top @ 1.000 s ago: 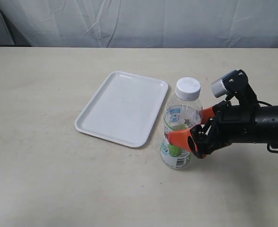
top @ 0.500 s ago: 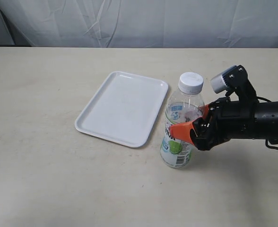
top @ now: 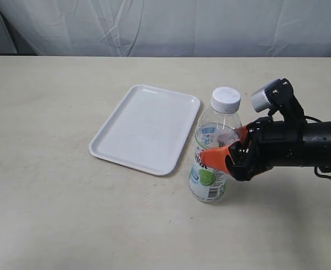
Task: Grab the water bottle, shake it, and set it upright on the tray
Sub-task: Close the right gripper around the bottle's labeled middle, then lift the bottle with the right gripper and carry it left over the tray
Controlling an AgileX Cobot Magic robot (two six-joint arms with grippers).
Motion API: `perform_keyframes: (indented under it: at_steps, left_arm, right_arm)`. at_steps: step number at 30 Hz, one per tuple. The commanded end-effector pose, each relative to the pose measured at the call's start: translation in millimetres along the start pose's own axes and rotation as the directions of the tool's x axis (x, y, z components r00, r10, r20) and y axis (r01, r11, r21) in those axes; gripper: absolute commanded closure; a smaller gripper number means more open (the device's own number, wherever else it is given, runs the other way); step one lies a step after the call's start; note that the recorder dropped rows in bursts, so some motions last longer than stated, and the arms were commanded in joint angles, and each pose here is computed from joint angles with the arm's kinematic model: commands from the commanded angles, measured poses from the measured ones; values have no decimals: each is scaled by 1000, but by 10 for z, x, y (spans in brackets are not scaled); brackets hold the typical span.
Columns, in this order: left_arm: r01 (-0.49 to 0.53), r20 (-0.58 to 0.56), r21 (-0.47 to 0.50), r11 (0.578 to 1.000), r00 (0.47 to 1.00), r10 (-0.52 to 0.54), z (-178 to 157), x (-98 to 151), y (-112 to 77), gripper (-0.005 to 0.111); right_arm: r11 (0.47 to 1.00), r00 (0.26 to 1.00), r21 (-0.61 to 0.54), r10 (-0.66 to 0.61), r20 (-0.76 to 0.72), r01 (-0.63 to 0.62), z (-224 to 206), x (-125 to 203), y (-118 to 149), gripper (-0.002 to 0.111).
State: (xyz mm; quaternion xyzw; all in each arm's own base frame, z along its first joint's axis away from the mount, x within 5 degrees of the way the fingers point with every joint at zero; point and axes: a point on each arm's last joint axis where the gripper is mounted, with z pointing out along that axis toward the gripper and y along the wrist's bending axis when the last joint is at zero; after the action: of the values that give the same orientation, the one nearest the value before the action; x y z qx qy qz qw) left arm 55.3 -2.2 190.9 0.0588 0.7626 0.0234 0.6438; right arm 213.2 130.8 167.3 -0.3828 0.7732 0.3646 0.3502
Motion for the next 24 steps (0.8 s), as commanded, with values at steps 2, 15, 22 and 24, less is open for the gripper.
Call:
perform_keyframes:
  at_steps: [2,15,22,24]
  left_arm:
    - [0,12,-1,1000,1000,0,0,0,0,106]
    - [0,12,-1,1000,1000,0,0,0,0,106]
    - [0,12,-1,1000,1000,0,0,0,0,106]
    - [0,12,-1,1000,1000,0,0,0,0,106]
  right_arm:
    - [1000,999,-28,-6,43,8,-32,-70,48,109]
    - [990,982,138,-59,179,34,-454,-468,265,109]
    - [995,962,93,-2,272,-24,-591,-671,394,109]
    - [982,962,159,53,269,-99,-603,-679,345,109]
